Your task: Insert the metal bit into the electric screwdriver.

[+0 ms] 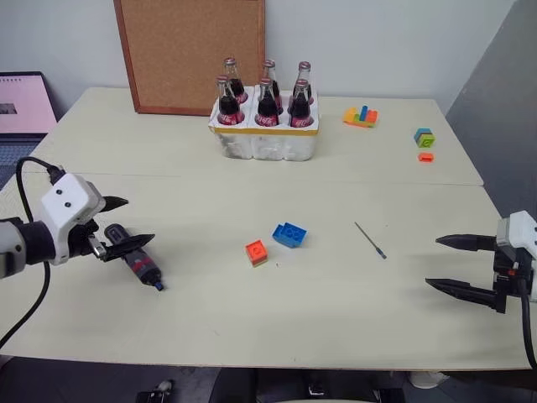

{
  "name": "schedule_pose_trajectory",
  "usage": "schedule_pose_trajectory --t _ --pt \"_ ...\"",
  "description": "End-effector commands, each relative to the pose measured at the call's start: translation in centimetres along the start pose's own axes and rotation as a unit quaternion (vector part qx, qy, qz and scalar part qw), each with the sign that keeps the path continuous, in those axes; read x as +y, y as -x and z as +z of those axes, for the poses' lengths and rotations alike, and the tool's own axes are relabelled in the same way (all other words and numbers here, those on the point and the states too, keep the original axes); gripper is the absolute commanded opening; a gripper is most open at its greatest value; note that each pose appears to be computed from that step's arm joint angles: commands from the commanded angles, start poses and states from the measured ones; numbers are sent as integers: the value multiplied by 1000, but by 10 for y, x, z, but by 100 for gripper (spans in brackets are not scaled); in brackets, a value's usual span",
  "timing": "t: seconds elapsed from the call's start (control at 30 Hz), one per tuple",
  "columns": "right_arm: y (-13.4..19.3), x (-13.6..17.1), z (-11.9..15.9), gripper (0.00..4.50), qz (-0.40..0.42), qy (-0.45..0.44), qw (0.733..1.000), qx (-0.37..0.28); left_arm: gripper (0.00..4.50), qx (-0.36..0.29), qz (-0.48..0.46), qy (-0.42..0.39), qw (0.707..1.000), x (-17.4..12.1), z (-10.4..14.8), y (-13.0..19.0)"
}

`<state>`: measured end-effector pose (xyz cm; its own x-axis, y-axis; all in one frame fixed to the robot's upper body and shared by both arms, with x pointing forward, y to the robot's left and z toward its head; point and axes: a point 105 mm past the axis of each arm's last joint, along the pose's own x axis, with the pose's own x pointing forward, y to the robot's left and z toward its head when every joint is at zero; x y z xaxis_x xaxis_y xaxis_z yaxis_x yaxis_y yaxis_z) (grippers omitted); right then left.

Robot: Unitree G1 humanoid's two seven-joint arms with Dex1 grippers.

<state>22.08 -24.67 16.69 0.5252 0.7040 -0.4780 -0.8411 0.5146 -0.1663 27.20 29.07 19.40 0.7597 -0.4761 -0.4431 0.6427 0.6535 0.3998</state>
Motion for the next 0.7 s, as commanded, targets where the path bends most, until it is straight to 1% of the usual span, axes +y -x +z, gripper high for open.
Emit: schedule_pose_trajectory --t 0.03,0.17,0.27,0.47,0.6,0.67,0.7 --pt "4 -1 11 447 -9 28 1000 -8 449 -21 1 -9 1000 2 10 1" --pt "1 -2 12 447 -9 33 999 -13 449 -19 4 -16 1000 3 12 -1" --pt "-1 -2 13 447 -9 36 999 -16 449 -41 1 -19 999 3 18 0" --pt "-5 -2 17 447 -2 42 999 -23 449 -30 -9 -27 999 3 16 2" --pt "-16 5 25 447 19 54 998 -37 449 -17 -53 -46 997 -7 18 0" --pt "-30 13 35 447 35 76 995 -51 449 -18 -97 -60 993 -20 23 -2" --pt "-38 19 41 447 47 74 994 -68 449 -8 -123 -72 990 -27 22 -2"
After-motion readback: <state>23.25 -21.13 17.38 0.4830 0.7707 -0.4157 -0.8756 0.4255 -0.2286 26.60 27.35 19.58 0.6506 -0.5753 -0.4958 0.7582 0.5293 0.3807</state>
